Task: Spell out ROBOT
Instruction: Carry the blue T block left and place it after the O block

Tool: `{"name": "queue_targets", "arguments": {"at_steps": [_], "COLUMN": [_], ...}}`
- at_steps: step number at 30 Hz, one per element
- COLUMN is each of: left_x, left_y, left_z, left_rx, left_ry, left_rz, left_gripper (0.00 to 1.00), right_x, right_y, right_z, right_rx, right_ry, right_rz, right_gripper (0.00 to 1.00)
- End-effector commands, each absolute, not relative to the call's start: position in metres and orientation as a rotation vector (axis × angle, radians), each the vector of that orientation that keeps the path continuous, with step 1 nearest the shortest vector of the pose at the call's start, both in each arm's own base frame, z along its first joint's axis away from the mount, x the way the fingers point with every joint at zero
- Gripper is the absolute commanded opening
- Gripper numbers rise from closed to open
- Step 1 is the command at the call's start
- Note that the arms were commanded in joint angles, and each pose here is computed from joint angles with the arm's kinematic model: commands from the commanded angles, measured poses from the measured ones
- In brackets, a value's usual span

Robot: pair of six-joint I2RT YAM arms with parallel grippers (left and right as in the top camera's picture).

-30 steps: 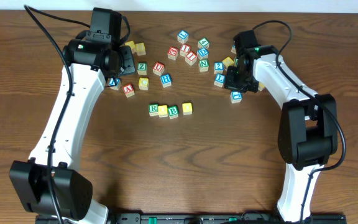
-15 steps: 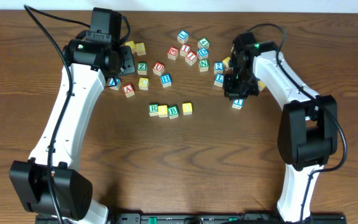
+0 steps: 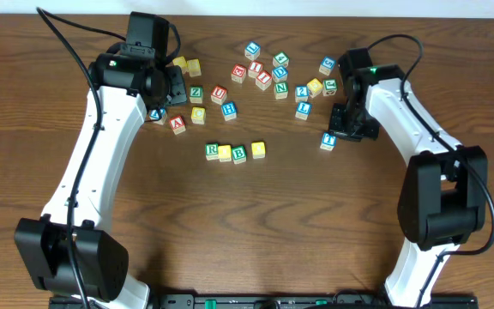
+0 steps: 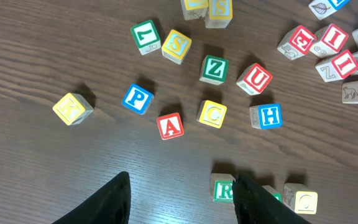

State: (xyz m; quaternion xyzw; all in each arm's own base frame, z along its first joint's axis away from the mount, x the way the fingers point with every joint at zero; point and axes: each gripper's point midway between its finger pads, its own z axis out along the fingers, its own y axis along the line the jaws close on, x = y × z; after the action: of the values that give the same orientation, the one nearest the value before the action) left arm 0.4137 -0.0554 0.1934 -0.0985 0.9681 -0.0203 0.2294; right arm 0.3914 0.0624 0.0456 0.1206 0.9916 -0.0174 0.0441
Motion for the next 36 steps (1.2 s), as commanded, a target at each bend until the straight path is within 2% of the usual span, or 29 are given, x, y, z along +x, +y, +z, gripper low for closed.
{"name": "queue_targets", "arguments": {"at_steps": [1, 7, 24, 36], "left_x": [0.415, 0.415, 0.415, 0.414], "left_y": [-0.057, -0.057, -0.057, -0.057], "left_z": [0.189, 0.189, 0.189, 0.189], "left_rx": [-0.259, -0.258, -0.258, -0.258], "left_ry": [2.678, 2.678, 2.678, 2.683], "left_rz": [-0.072, -0.072, -0.072, -0.07], "left_gripper": [0.52, 0.52, 0.52, 0.52], "right_x": [0.392, 0.388, 0.379, 0.373], "right_y": [0.062, 0.075, 0.16, 0.195], "right_z": [0.03, 0.009, 0.011, -0.003], "right_rx": [0.271, 0.246, 0.056, -0.032], "right_ry": [3.05, 3.1, 3.082, 3.091], "right_rz": [-0.025, 0.086, 0.275, 0.371], "right_gripper": [0.01, 0.01, 0.01, 0.01]}}
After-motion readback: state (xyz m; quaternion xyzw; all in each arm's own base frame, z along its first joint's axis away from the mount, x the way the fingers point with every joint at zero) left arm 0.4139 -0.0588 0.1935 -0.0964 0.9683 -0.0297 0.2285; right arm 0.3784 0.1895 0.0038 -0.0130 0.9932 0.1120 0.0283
